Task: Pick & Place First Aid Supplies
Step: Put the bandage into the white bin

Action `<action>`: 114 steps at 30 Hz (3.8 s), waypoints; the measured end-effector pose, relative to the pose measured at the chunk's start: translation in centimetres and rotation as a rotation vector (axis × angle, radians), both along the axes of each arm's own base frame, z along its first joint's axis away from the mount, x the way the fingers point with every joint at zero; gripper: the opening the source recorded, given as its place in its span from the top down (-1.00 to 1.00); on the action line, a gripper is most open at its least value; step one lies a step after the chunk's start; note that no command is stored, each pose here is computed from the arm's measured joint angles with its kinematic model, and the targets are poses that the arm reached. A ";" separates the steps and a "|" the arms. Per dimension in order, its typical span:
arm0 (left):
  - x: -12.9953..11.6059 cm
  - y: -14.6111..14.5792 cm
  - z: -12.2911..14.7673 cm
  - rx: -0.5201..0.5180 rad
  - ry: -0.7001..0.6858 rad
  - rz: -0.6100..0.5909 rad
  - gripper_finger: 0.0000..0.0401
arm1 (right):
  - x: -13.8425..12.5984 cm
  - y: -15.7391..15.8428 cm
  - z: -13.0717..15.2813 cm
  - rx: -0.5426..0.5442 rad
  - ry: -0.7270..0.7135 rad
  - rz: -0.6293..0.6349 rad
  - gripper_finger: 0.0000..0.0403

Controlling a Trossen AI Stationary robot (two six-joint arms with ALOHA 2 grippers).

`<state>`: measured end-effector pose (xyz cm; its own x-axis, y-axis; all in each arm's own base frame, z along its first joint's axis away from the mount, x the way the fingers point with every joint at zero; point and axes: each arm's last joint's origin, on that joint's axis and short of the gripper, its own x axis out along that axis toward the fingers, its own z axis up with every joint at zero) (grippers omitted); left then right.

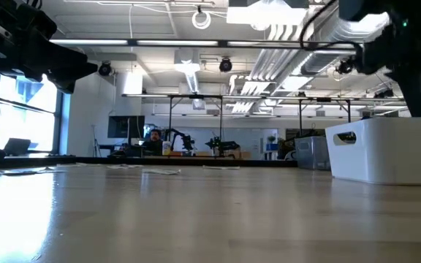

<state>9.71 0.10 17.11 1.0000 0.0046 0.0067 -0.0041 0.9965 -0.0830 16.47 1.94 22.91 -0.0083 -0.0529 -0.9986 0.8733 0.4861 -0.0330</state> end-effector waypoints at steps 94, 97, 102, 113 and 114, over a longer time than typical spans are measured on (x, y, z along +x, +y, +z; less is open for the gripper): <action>0.0 0.0 0.0 0.000 0.000 0.000 0.22 | 18.0 -9.0 -9.1 -0.099 -0.190 0.353 0.40; 0.0 0.0 0.0 0.000 0.000 0.000 0.22 | 18.1 -7.2 -8.6 -0.090 -0.201 0.368 0.40; 0.0 0.0 0.0 0.000 0.000 0.000 0.22 | 18.5 -5.3 -6.5 -0.145 -0.301 0.386 0.40; 0.0 0.0 0.0 0.000 0.000 0.000 0.22 | 20.6 -1.5 -7.9 -0.257 -0.390 0.670 0.40; 0.0 0.0 0.0 0.000 0.000 0.000 0.22 | 20.8 -1.4 -8.1 -0.273 -0.392 0.670 0.40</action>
